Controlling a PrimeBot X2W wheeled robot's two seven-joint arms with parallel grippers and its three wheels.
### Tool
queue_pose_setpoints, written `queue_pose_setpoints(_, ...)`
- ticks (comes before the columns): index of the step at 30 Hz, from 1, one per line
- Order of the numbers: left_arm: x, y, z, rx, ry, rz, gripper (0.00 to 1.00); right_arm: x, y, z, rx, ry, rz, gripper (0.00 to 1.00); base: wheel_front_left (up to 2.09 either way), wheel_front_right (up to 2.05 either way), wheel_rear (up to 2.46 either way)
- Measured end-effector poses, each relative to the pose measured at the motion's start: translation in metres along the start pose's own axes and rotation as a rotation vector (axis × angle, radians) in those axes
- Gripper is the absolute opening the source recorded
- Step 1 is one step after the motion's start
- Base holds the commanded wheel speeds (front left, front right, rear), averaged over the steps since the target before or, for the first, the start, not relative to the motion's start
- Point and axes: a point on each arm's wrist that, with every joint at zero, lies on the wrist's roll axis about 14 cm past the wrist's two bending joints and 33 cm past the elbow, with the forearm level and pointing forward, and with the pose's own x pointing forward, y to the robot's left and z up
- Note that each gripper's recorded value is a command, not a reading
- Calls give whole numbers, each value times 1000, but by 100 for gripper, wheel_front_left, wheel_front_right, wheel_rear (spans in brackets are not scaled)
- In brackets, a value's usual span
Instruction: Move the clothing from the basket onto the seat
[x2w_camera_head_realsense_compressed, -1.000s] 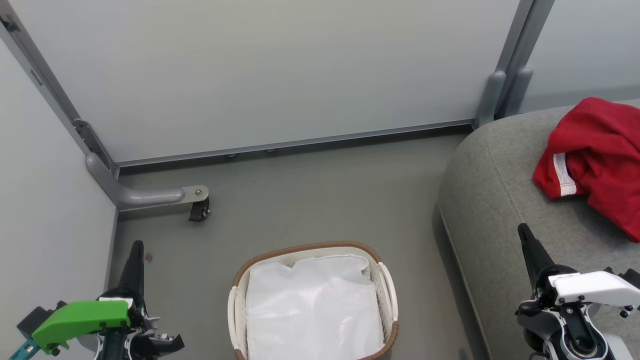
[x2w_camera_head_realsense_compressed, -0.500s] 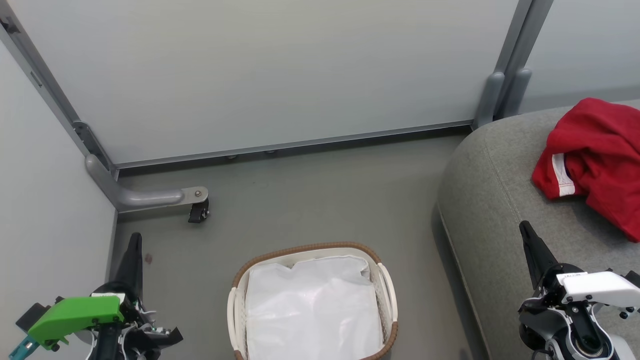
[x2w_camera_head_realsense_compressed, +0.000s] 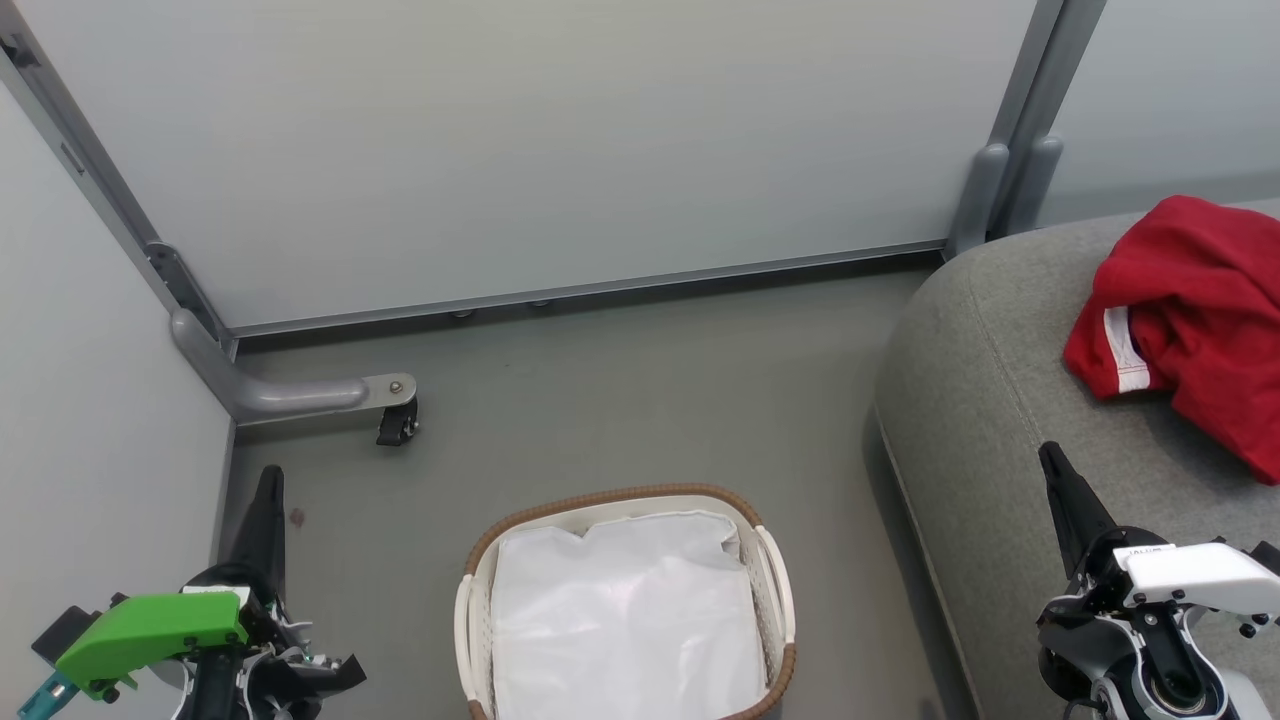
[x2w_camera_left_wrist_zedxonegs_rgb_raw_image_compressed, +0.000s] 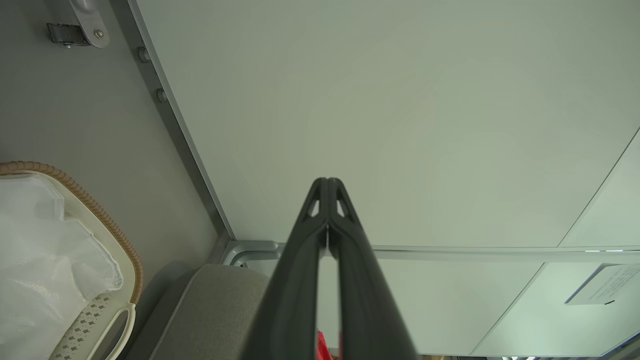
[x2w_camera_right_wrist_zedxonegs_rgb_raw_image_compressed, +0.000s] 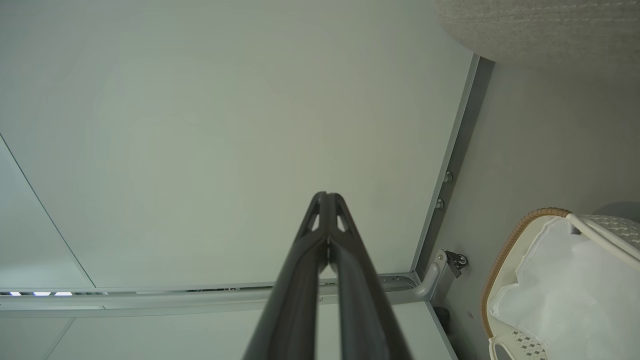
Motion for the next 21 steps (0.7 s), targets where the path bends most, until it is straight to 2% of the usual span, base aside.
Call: queue_pose_setpoints(21,0,0,0,0,0,0,0,0,0,0,0,0,0,0,0,0,0)
